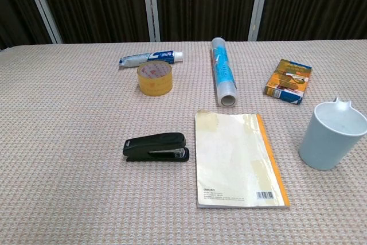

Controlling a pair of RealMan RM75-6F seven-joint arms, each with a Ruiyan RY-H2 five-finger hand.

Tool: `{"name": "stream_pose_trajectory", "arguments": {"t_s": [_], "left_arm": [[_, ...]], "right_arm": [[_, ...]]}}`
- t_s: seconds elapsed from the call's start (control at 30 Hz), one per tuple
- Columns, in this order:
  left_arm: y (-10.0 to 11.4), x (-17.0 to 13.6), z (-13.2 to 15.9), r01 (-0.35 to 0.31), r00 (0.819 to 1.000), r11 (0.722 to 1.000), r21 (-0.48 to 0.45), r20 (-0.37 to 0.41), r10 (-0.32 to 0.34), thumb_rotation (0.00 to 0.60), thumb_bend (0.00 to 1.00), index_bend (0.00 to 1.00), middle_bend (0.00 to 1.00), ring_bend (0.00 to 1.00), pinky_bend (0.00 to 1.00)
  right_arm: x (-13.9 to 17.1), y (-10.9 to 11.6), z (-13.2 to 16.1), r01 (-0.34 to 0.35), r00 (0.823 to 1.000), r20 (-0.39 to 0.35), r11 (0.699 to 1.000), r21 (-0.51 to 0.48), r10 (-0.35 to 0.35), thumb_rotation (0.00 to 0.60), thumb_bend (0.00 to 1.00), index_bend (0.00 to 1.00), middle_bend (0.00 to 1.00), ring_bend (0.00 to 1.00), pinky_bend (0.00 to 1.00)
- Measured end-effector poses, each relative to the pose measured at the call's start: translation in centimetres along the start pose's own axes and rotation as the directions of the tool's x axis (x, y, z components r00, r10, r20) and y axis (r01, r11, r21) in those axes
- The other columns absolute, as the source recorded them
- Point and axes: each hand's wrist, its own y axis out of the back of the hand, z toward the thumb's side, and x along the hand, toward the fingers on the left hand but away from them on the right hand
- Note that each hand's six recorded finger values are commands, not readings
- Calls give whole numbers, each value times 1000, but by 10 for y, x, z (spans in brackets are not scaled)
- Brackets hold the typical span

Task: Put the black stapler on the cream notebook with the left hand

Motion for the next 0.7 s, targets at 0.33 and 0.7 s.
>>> {"name": "stream_pose_trajectory", "arguments": {"t_s": [0.33, 0.7], "left_arm": [[-4, 6, 12, -10, 999, 999, -32, 34, 11, 600, 221, 58, 67, 78, 215], [-38, 33, 88, -9, 974, 989, -144, 223, 41, 600, 240, 250, 274, 225, 349]], "right_arm": [[-2, -1, 1, -8, 1000, -8, 1000, -6, 8, 600, 140, 0, 0, 0, 0], [3, 1, 7, -2, 999, -41, 1000, -12, 1, 600, 140, 0, 0, 0, 0]]}}
